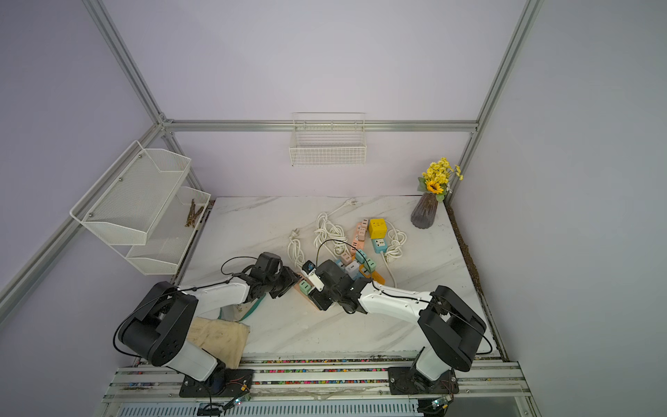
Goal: Pull the plug off the socket
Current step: Remove the plug from the socket.
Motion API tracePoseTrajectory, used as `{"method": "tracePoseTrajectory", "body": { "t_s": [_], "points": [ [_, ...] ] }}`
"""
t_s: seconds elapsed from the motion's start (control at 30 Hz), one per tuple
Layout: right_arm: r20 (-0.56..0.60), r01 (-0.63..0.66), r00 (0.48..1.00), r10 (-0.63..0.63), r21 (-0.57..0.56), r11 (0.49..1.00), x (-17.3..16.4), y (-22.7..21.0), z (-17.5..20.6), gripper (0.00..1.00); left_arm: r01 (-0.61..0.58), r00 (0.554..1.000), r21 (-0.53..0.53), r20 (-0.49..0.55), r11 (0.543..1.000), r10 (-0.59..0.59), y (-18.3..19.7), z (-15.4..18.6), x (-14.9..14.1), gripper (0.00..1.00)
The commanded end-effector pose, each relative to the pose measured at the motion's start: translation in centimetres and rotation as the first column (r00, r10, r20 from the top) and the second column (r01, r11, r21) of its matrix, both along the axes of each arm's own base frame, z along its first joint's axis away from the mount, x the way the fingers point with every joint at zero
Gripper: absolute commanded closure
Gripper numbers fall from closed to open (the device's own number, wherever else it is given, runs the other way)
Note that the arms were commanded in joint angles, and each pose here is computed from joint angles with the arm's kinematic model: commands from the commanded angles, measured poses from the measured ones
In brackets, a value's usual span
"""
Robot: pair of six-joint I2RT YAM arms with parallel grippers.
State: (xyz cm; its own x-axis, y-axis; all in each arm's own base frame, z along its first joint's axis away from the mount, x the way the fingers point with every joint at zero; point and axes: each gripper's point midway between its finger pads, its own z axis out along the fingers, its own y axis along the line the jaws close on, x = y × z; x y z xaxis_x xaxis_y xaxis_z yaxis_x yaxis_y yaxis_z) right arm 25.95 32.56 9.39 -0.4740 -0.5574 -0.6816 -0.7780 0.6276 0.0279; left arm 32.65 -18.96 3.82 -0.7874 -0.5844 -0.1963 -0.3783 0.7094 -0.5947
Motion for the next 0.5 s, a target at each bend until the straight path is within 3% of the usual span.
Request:
{"method": "tracePoseTrajectory", "body": {
  "t_s": [0.0,0.1,0.27,0.4,0.47],
  "points": [
    [-0.039,-0.021,0.999,0.018,-0.08,0.997,-0.9,-0.1,-1.9,0.46,-0.015,0.996,0.076,-0.089,0.997,0.022,1.5,-2.3,-1.3,0.49],
    [-0.046,-0.016,0.999,0.011,-0.103,0.995,-0.9,-0.1,-2.3,0.45,-0.021,0.995,0.081,-0.098,0.996,0.029,1.8,-2.7,-1.2,0.49],
    [-0.013,-0.03,0.999,0.029,-0.101,0.994,-1.3,0.3,-1.5,0.51,-0.03,0.994,0.088,-0.103,0.996,0.039,2.2,-2.9,-1.1,0.49],
    [0.027,0.098,0.995,-0.096,-0.046,0.994,0.1,-1.1,-0.2,0.53,-0.037,0.993,0.092,-0.11,0.995,0.047,2.5,-3.1,-1.1,0.49],
    [-0.023,0.129,0.992,-0.128,0.047,0.991,0.7,-1.7,1.0,0.54,-0.04,0.992,0.093,-0.113,0.995,0.05,2.6,-3.2,-1.1,0.49]
  ]
}}
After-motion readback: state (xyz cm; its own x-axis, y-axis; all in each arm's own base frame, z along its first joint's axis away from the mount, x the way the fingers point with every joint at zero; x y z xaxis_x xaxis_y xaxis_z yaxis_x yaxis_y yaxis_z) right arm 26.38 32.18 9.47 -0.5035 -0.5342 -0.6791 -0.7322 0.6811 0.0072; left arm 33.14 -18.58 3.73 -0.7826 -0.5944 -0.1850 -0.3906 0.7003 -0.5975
